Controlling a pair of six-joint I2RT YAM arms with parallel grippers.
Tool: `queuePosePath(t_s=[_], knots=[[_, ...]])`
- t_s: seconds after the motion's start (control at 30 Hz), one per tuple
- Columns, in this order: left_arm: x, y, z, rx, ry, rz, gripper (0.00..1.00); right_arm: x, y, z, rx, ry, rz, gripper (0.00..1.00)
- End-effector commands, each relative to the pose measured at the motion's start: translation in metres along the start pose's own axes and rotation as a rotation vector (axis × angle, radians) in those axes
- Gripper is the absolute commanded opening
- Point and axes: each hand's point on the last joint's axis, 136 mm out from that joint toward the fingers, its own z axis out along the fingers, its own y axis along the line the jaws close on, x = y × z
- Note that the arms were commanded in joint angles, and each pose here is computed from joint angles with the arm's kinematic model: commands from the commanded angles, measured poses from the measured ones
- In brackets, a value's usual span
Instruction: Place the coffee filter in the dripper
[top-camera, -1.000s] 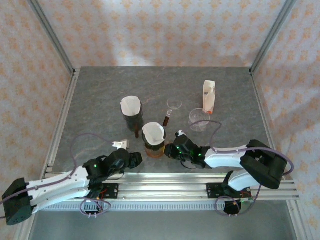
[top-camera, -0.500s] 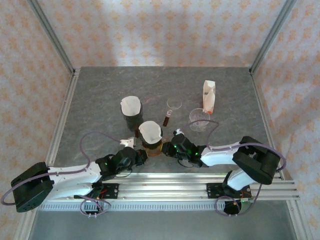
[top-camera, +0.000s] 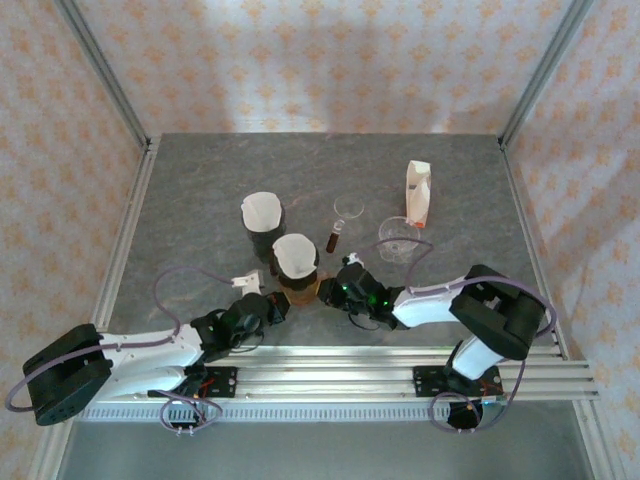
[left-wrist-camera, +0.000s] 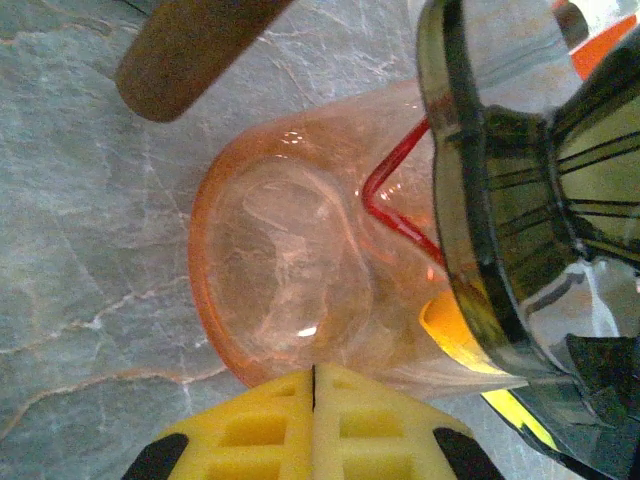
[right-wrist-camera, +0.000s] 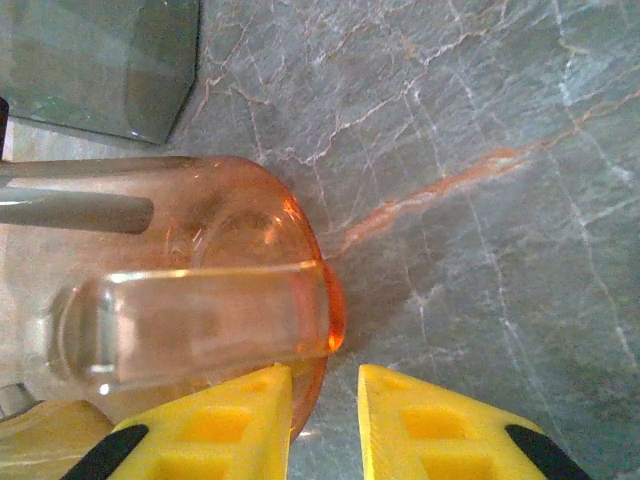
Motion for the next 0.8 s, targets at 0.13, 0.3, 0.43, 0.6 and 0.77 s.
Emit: queuePosePath(t_s=[0.13,0.3,0.43,0.6,0.77], knots=[[-0.022,-0.007,0.010,0.000,-0.071,-0.035,0.00,-0.027,0.015,0.009,-0.015,-0.066,0.024,0.24],[-0.026,-0.006,0.013,-0.011,-0.079,-0.041,0.00,-0.036,0.017,0.014,-0.012,-0.076,0.027,0.24],[-0.029,-0.003,0.015,-0.021,-0.082,-0.048,0.00,-0.039,0.018,0.018,-0.008,-0.076,0.030,0.24],[-0.033,-0.001,0.017,-0.028,-0.087,-0.050,0.00,-0.041,0.017,0.024,-0.004,-0.072,0.041,0.25],[-0.038,-0.001,0.019,-0.032,-0.092,-0.052,0.00,-0.047,0.018,0.027,-0.002,-0.077,0.045,0.25]])
